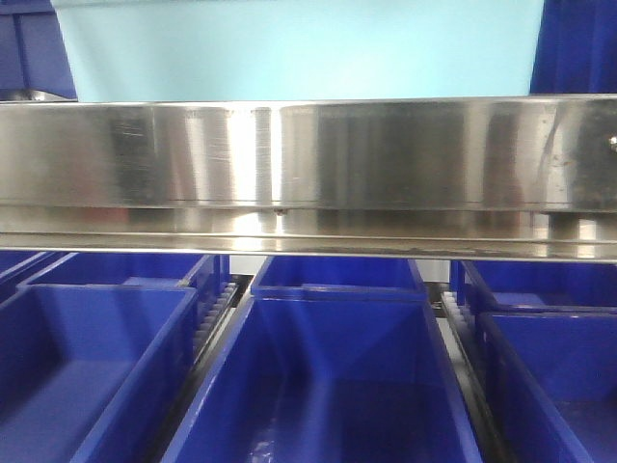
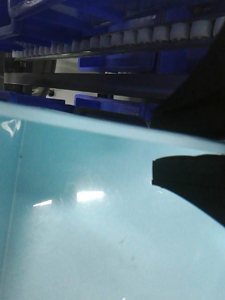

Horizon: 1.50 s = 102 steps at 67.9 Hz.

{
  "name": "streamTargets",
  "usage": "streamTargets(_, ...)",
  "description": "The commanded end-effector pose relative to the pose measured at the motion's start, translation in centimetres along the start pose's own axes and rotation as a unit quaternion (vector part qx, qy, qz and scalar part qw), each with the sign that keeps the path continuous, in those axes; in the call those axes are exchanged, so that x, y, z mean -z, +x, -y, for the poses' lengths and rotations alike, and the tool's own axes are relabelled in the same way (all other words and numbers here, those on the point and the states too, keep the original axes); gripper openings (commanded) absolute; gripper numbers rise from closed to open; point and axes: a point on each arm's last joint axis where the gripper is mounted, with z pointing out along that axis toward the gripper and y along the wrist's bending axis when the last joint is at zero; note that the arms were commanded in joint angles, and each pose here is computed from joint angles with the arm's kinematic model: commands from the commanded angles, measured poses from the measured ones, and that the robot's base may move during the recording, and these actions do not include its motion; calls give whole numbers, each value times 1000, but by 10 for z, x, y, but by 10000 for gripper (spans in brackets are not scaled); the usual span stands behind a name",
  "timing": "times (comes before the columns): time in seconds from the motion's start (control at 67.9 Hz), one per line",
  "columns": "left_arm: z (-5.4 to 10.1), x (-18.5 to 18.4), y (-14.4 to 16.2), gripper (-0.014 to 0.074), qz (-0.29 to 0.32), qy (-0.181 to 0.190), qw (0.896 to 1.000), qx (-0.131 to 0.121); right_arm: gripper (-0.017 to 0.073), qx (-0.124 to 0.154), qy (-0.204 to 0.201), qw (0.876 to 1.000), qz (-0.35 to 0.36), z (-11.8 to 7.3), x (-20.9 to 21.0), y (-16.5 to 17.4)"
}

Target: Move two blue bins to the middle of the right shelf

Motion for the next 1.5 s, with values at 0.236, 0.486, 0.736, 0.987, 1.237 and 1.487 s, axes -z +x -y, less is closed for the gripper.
streamTargets(0.236,4,7,-10,-111,41,16,999,12,-153,7,-16,999,30,-4,7,-6)
streamTargets(0.486,4,7,-10,-111,41,16,999,12,-153,7,-16,999,30,-4,7,-6)
streamTargets(0.736,4,7,-9,-111,34,15,999,12,-153,7,-21,998,51,-5,7,-10)
streamTargets(0.987,1,7,5,-111,-43,4,999,12,-153,-4,-38,996,81,-8,7,-15)
streamTargets(1.237,-16,7,11,-111,-80,-23,996,23,-153,-7,-39,997,65,-9,-19,-12)
streamTargets(1.487,-27,-5,26,-111,-119,-36,992,34,-153,-16,-42,998,41,-11,-37,-7)
